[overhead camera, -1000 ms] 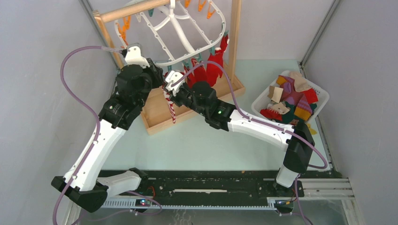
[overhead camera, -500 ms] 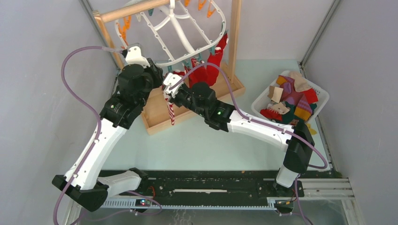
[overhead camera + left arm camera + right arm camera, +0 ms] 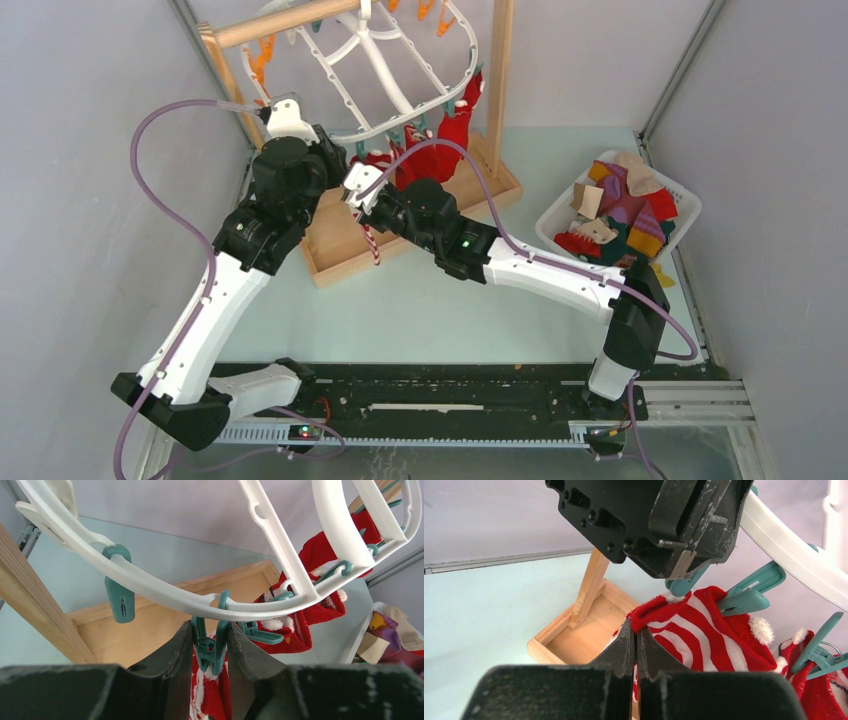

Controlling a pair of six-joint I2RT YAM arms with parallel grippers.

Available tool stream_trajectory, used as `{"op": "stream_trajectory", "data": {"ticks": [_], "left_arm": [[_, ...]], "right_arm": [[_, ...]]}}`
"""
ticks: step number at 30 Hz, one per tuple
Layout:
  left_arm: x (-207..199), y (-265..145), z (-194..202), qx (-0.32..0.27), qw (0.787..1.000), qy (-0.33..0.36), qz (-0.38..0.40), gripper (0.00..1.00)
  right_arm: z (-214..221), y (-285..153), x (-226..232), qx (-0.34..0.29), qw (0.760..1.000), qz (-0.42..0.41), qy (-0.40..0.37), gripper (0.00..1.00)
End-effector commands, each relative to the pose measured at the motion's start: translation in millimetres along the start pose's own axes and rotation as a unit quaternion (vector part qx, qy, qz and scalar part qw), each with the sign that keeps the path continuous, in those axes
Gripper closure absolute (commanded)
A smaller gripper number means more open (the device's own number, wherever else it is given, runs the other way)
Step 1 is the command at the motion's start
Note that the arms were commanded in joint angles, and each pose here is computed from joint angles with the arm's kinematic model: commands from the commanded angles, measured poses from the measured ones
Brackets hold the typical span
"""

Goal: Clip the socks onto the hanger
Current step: Clamp the sock onto the hanger.

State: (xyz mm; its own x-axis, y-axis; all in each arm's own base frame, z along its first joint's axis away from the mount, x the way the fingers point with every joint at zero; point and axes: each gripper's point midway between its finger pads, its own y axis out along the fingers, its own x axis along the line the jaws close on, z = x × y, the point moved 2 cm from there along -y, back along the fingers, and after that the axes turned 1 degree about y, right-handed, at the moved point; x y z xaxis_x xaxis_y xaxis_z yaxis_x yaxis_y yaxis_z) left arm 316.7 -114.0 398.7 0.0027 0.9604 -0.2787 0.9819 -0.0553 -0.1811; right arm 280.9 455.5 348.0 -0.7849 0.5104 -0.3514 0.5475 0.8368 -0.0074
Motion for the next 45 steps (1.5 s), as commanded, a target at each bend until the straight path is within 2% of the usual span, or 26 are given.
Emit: {"op": "stream_trajectory", "data": {"ticks": [1,13,25,38,40,45], "left_arm": [[-0.1,-12.7,-19.5,-0.017,1.0,-0.015,-0.003,1.0],[-1.0,-12.4,-15.9,-0.013,1.0,-0.018,0.001,0.99],[0.6,-10.4,-12.8,-0.011,1.0,-0.013,-0.003,0.74],[-1.3,-9.1,-12.0,-0.006,1.0,-0.011,0.002,0.58],[-1.2,-9.0,-11.7,-0.005,1.0,-0.01,0.001,0.59],[-0.4,-9.8,-13.6,-0.007,1.0,-0.011,0.0,0.74]], "right_arm": [[-15.9,0.8,-4.5,-0.023,1.0,0.014,-0.01,1.0],[-17.5,9.0,-22.9,-0.019,0.999,0.037,-0.004,1.0],[-12.3,10.8,-25.9,-0.015,0.999,0.035,0.003,1.0],[-14.0,8.7,-27.4,-0.016,0.999,0.034,0.004,1.0],[-13.1,8.7,-27.6,-0.015,0.999,0.034,0.005,1.0],[-13.6,8.0,-27.6,-0.015,0.999,0.034,0.004,1.0]]}}
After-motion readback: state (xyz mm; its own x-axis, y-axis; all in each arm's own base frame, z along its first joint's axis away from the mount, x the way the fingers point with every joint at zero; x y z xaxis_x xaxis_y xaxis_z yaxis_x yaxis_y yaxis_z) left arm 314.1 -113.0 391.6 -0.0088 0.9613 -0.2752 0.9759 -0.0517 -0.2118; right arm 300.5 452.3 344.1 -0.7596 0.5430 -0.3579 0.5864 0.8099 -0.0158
